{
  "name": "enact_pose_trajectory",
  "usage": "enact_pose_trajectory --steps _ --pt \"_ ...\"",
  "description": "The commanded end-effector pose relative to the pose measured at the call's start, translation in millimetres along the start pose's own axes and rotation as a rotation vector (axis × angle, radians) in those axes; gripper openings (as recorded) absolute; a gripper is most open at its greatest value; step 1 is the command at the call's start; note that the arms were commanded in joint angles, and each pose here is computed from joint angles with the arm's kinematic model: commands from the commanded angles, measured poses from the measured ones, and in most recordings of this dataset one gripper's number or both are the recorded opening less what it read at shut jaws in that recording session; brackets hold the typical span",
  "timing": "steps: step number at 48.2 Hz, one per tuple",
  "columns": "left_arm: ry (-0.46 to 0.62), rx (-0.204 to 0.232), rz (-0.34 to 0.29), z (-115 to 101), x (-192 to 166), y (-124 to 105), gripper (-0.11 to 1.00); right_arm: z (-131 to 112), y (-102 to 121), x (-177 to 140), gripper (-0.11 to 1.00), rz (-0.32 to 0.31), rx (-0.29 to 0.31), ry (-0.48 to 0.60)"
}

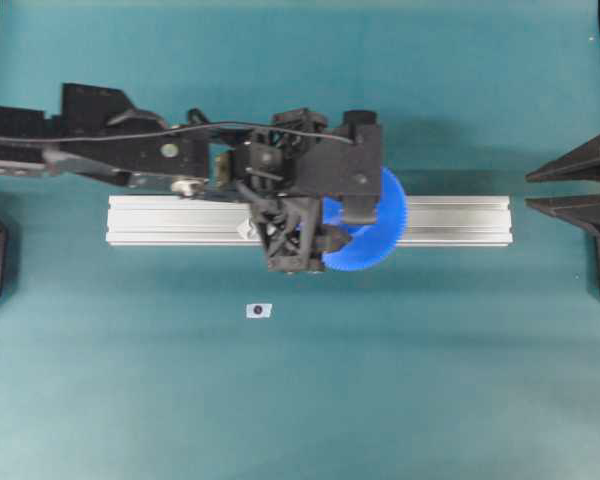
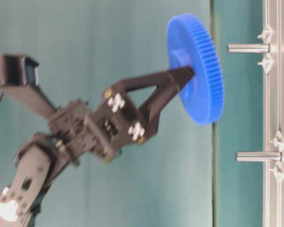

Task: Find the location of the shaft and insert the large gear.
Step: 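Lift the blue gear and carry it over the right shaft on the rail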

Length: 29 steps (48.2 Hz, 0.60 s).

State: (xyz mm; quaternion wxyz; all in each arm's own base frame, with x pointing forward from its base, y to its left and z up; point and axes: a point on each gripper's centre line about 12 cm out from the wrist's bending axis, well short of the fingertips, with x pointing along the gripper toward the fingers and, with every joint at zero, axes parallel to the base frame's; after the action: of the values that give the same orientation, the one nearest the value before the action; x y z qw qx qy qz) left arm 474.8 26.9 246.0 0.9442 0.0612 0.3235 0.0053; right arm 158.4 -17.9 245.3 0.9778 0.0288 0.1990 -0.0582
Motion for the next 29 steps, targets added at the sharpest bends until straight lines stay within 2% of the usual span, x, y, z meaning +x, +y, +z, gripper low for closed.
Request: enact_pose_trajectory --steps 1,17,29 --pt "-0.059 -0.002 0.02 21 -4 9 0.73 5 0 -1 0.46 -0.003 0.009 -0.015" --pt "-0.031 -0.023 0.049 18 25 30 0.73 5 -4 -3 0.46 -0.024 0.018 -0.03" --pt "0.021 -0.028 0.046 5 46 32 0.73 5 -5 -6 0.46 -0.028 0.018 -0.036"
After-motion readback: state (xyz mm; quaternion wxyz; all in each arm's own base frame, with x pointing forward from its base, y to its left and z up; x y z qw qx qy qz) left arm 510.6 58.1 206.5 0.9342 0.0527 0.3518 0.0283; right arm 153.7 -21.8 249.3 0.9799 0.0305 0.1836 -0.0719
